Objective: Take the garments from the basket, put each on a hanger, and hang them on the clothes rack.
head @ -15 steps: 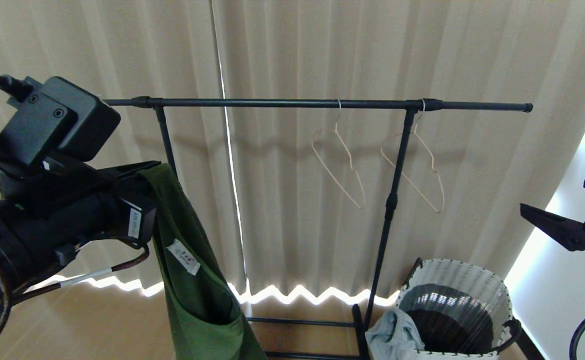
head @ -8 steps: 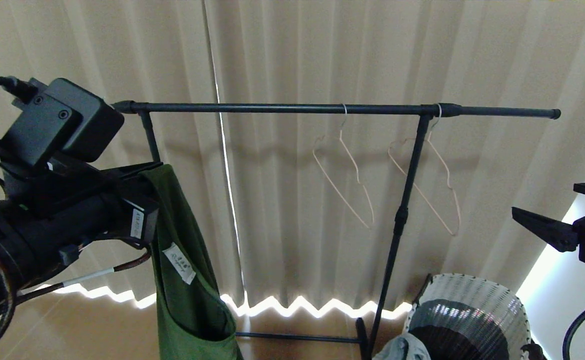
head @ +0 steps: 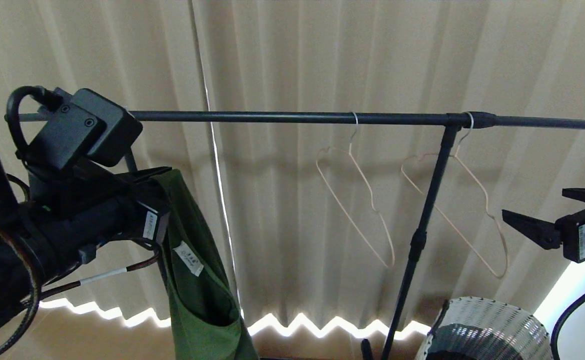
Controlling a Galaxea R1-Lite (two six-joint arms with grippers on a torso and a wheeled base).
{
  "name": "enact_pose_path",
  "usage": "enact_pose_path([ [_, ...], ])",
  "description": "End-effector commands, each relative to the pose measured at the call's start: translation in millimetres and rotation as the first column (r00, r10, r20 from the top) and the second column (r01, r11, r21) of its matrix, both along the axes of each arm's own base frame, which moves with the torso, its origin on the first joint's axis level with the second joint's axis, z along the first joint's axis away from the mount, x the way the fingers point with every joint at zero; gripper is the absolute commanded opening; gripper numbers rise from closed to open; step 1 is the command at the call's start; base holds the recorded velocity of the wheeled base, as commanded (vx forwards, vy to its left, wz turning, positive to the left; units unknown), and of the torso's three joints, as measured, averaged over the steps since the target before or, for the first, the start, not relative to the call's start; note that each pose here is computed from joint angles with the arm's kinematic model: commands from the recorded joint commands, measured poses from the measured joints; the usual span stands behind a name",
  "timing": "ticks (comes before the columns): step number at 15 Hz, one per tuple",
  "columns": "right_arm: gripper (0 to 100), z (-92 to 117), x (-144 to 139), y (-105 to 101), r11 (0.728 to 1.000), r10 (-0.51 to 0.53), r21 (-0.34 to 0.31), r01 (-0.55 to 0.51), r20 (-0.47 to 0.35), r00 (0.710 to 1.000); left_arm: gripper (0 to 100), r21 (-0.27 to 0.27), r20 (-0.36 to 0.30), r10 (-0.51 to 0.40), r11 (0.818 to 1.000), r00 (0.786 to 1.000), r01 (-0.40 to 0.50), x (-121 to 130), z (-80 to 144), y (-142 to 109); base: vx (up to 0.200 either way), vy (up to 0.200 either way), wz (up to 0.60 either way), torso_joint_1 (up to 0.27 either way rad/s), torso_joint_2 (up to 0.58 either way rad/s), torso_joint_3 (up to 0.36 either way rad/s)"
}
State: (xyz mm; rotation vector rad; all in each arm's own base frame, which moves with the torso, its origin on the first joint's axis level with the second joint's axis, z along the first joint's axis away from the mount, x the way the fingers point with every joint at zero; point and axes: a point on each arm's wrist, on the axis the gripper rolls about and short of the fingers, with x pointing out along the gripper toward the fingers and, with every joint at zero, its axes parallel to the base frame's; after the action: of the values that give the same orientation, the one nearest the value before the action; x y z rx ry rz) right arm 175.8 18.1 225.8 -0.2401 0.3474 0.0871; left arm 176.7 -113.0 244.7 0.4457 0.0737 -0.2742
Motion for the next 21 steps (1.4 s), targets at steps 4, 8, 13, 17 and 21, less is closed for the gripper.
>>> enact_pose_path([
  [4,100,-3.5,8.0,-2.6,0.996,-0.063,0.058,0.068,-0.089,0.994,0,0.014,-0.016,0.000,1.000,1.000,0.000,2.7,-6.3,-1.8,0.000,0.000,0.00,0.000,0.00,0.000],
  [8,100,-4.8,41.2,0.6,0.978,-0.115,0.144,0.149,-0.220,0.969,0,0.012,-0.012,0.002,1.000,1.000,-0.001,3.5,-7.8,-2.4,0.000,0.000,0.00,0.000,0.00,0.000],
  [13,100,-26.7,75.3,16.3,0.958,-0.170,0.173,0.229,-0.299,0.939,0,0.006,-0.007,0.000,1.000,1.000,0.000,4.5,-7.6,-3.1,0.000,0.000,0.00,0.000,0.00,0.000],
  [17,100,-30.8,89.0,27.1,0.956,-0.182,0.165,0.241,-0.308,0.934,0,0.015,-0.015,0.018,1.000,1.000,-0.018,8.7,-9.9,-1.2,0.000,0.000,0.00,0.000,0.00,0.000],
  [21,100,-40.6,98.1,26.8,0.952,-0.217,0.141,0.271,-0.310,0.926,0,0.017,-0.018,0.026,1.000,0.999,-0.026,9.0,-11.6,0.7,0.000,0.000,0.00,0.000,0.00,0.000],
])
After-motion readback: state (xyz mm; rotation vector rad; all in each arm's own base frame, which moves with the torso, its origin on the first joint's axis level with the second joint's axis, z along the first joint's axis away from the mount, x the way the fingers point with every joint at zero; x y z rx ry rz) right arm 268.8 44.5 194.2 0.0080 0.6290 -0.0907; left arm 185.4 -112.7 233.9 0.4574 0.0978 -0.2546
